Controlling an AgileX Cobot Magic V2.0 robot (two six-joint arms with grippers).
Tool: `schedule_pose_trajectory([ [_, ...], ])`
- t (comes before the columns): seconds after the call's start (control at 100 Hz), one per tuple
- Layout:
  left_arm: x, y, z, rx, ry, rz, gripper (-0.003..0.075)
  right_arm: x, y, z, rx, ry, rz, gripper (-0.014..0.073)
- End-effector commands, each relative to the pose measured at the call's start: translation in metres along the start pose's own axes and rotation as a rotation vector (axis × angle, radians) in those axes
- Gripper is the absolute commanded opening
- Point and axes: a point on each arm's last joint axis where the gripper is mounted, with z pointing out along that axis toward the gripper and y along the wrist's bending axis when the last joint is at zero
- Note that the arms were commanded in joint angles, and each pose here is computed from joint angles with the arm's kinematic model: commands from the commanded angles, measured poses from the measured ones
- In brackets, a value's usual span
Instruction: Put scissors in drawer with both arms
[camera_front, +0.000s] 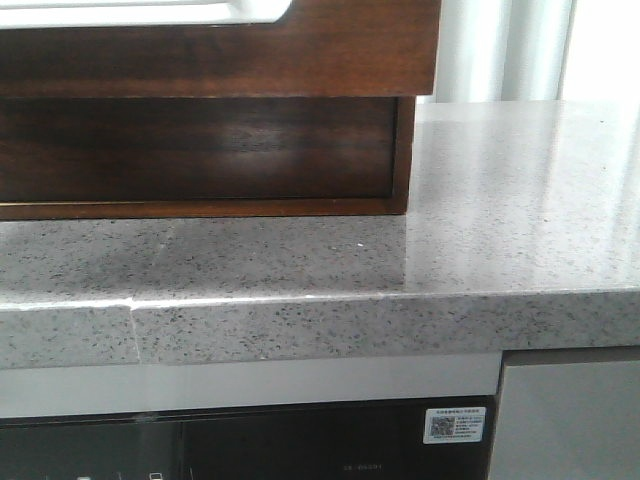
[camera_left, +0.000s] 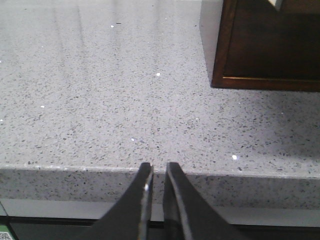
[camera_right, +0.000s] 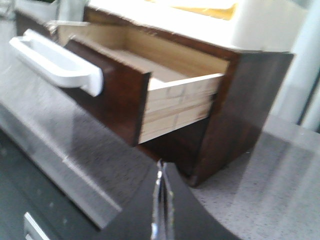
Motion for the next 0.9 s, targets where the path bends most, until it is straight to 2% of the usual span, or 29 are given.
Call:
schedule_pose_trajectory([
  [0.0, -0.002, 0.0, -0.001, 0.001, -0.077, -0.01, 0.0003, -0.009, -0.011, 0.0, 0.12, -0.113, 0.041, -0.0106],
  [0.08, -0.002, 0.0, -0.001, 0.001, -0.077, -0.01, 0.0003, -0.001, -0.012, 0.001, 0.163, -0.145, 0.119, -0.0106],
  [0.13, -0.002, 0.0, -0.001, 0.001, -0.077, -0.01, 0.0003, 0.005, -0.013, 0.001, 0.189, -0.153, 0.128, -0.0106],
  [0.26, -0.002, 0.0, -0.001, 0.001, -0.077, -0.01, 0.0004, 0.025, -0.016, 0.001, 0.281, -0.105, 0.228, -0.0106],
  [0.57, -0.002, 0.0, -0.001, 0.001, -0.077, -0.01, 0.0003, 0.052, -0.02, -0.022, 0.552, -0.116, 0.19, -0.0106],
  [0.75, -0.002, 0.0, -0.001, 0.001, -0.077, -0.01, 0.0003, 0.074, -0.019, -0.026, 0.636, -0.054, 0.219, -0.0106],
  [0.89, -0.002, 0.0, -0.001, 0.001, -0.077, -0.01, 0.0003, 0.081, -0.018, -0.029, 0.662, 0.014, 0.232, -0.0106],
])
